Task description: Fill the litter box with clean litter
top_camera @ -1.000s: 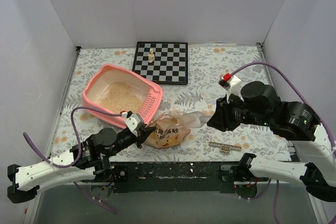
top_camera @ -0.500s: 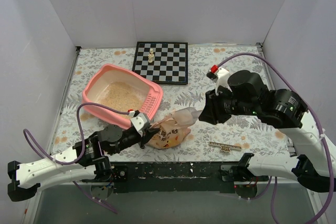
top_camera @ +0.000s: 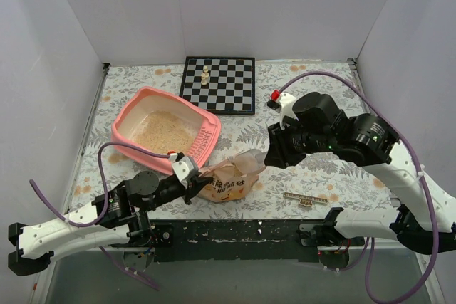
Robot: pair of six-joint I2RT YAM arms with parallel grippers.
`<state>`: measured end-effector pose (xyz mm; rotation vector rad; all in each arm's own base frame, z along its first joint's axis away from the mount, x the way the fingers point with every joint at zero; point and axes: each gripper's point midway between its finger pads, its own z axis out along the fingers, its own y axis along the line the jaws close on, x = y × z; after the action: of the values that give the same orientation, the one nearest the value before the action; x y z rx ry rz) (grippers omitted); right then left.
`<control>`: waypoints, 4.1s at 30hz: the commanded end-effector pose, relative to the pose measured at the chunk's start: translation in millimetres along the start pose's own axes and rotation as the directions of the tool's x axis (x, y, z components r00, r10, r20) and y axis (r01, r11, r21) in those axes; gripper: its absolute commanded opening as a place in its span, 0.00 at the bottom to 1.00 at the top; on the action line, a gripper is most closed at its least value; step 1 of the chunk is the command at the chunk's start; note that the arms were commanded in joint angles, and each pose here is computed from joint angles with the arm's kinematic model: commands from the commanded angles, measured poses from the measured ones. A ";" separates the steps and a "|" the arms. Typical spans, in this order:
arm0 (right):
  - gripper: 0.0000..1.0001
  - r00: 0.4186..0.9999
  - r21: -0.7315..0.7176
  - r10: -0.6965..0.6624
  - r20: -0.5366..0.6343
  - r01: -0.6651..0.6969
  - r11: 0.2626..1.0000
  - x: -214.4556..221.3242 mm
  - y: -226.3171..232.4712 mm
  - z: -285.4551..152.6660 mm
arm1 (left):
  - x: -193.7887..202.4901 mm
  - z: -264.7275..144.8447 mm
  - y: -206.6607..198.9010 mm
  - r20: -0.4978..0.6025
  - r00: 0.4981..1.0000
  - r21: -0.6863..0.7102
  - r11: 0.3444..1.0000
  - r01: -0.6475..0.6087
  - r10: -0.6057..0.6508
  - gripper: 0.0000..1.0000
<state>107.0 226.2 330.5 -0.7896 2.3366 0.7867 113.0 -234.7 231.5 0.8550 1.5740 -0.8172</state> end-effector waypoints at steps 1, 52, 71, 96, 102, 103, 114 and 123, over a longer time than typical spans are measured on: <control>0.01 0.999 -0.019 -0.030 -0.031 0.029 0.999 4.9 0.6 12.5 | -43.3 -7.3 -11.2 0.134 0.991 0.062 0.998 0.003 -0.011 0.00; 0.01 0.936 -0.726 0.351 -0.037 -0.267 0.634 78.5 -18.9 135.9 | -9.5 11.0 -17.0 0.069 0.997 0.092 0.995 -0.024 0.018 0.00; 0.01 0.851 -0.701 0.525 0.027 -0.359 0.617 105.3 -46.2 104.8 | -6.5 25.4 -26.8 0.054 0.998 0.134 0.991 -0.023 0.016 0.00; 0.01 0.660 -0.591 0.741 0.121 -0.552 0.588 111.4 -65.3 82.5 | 5.3 40.8 -22.0 0.050 0.999 0.099 0.995 -0.021 0.016 0.00; 0.01 0.612 -0.605 0.778 0.143 -0.568 0.558 108.2 -62.7 71.3 | 4.3 41.0 -23.9 0.053 0.998 0.108 0.994 -0.018 0.013 0.00; 0.01 0.609 -0.603 0.779 0.150 -0.568 0.560 108.2 -62.4 69.6 | 5.5 41.1 -24.0 0.049 0.999 0.110 0.994 -0.019 0.013 0.00; 0.01 0.556 -0.611 0.803 0.214 -0.565 0.554 111.8 -54.2 44.4 | 3.5 40.3 -23.6 0.056 0.998 0.107 0.994 -0.017 0.011 0.00; 0.01 0.548 -0.607 0.796 0.257 -0.549 0.574 115.7 -41.8 19.5 | 1.7 40.5 -17.3 0.067 0.998 0.072 0.997 -0.019 0.014 0.00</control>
<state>87.1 183.7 177.8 0.4741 2.1710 1.6982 113.3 -277.8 213.3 0.9319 1.5261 -0.8816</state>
